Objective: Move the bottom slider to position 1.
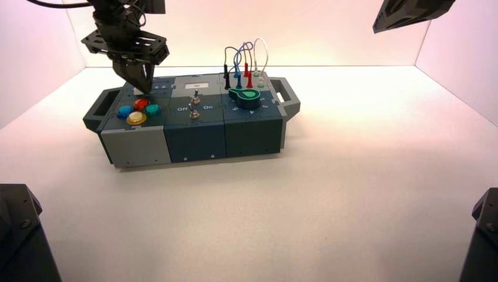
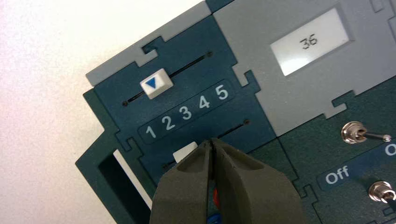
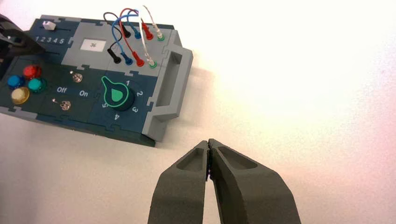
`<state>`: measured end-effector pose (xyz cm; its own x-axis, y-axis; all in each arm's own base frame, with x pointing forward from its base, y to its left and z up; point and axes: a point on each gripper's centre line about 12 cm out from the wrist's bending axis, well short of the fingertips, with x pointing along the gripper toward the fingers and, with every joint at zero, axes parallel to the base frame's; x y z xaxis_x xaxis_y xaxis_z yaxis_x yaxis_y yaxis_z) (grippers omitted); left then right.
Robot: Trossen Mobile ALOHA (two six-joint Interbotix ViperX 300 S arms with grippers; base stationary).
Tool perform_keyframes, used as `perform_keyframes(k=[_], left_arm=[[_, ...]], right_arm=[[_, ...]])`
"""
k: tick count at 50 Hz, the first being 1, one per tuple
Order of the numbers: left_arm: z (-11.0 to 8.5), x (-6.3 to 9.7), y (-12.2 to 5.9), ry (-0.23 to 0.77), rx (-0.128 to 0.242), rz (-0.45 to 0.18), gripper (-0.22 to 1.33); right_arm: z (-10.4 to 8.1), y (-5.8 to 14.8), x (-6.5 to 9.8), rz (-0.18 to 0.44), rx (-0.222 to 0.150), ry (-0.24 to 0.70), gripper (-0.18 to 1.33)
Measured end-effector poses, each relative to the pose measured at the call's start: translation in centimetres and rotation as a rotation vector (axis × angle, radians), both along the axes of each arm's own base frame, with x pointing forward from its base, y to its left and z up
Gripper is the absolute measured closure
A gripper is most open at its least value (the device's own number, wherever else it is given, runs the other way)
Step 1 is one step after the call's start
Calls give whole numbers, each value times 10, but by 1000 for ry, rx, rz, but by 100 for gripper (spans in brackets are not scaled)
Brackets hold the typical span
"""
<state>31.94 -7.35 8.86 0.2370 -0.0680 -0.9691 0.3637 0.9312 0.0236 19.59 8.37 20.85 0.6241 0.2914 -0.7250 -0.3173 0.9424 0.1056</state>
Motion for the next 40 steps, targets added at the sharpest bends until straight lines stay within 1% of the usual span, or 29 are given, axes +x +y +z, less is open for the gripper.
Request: perform_keyframes(k=[17,40], left_arm=[[0,1,12,10,4,31,128],[0,-1,13,13,3,38,128]], right_arm=[[2,0,-1,2,3,-7,128],[2,0,-1,2,2,-6,128]])
